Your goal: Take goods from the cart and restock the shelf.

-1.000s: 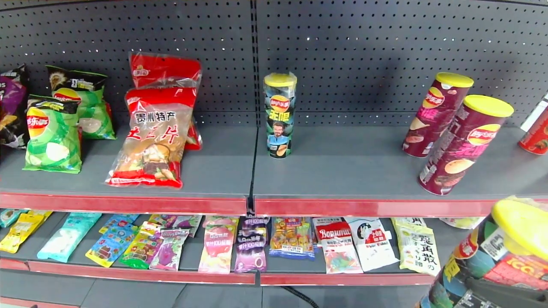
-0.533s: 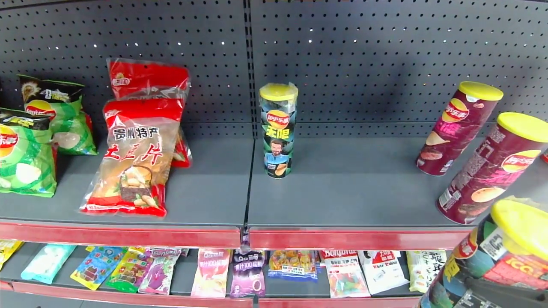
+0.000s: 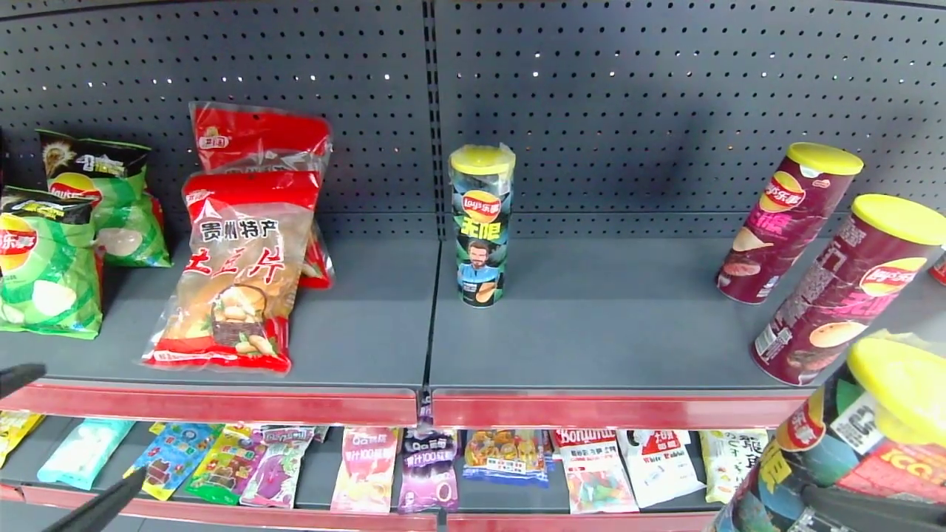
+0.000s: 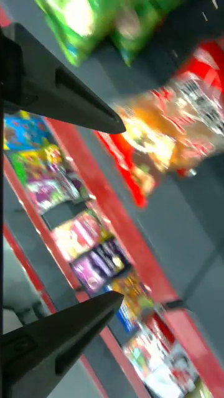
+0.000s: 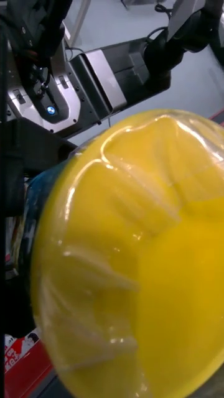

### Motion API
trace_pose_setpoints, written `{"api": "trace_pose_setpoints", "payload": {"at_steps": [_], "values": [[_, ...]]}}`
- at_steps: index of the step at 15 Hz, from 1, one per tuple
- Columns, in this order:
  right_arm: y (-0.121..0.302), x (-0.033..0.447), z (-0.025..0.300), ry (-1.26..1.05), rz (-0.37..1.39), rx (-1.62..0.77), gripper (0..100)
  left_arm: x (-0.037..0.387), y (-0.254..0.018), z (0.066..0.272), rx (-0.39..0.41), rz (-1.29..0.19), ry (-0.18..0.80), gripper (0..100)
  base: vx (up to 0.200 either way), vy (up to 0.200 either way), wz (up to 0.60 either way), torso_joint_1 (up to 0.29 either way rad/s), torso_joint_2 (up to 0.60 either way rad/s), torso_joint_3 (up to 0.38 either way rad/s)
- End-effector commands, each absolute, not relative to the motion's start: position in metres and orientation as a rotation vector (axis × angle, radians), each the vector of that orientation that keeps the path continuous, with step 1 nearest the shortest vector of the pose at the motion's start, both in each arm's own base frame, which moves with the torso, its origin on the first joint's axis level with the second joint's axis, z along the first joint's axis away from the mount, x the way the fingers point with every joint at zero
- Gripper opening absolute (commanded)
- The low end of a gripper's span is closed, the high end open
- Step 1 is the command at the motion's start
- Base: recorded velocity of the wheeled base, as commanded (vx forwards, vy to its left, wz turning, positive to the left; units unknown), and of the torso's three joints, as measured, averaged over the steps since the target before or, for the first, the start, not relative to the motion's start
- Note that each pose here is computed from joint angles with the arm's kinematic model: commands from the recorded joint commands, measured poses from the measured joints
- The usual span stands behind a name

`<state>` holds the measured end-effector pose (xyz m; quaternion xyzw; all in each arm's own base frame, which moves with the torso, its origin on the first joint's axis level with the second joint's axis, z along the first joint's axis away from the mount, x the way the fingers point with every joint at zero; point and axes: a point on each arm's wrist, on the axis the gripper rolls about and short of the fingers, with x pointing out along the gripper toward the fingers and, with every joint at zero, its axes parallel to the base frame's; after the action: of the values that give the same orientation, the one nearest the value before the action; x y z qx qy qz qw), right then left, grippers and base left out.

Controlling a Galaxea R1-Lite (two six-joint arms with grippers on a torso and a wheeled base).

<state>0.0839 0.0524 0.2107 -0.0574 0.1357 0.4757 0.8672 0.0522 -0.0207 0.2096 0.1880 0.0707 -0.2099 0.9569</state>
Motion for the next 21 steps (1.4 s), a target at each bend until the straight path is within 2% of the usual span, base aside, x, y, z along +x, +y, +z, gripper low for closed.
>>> {"api": "trace_pose_setpoints", "payload": {"at_steps": [1,2,3,6,12,14,21], "values": [[0.054,0.088,0.211,0.294,0.998,-0.120,0,0.121,-0.050,0.228,0.299,-0.530,0.208,100,0.000,0.000,0.00,0.000,0.00,0.000],[0.055,0.089,0.211,0.298,0.999,-0.121,0,0.137,-0.057,0.235,0.264,-0.549,0.224,100,0.000,0.000,0.00,0.000,0.00,0.000],[0.055,0.089,0.211,0.297,0.997,-0.120,0,0.173,-0.073,0.246,0.213,-0.662,0.244,100,0.000,0.000,0.00,0.000,0.00,0.000],[0.054,0.089,0.213,0.290,0.983,-0.119,0,0.227,-0.095,0.260,0.190,-0.785,0.236,100,0.000,0.000,0.00,0.000,0.00,0.000],[0.052,0.089,0.218,0.270,0.955,-0.121,0,0.289,-0.123,0.246,0.206,-0.950,0.220,100,0.000,0.000,0.00,0.000,0.00,0.000],[0.052,0.089,0.218,0.269,0.949,-0.120,0,0.307,-0.131,0.249,0.205,-0.966,0.195,100,0.000,0.000,0.00,0.000,0.00,0.000],[0.051,0.089,0.219,0.268,0.943,-0.121,0,0.352,-0.148,0.242,0.203,-1.006,0.172,100,0.000,0.000,0.00,0.000,0.00,0.000]]}}
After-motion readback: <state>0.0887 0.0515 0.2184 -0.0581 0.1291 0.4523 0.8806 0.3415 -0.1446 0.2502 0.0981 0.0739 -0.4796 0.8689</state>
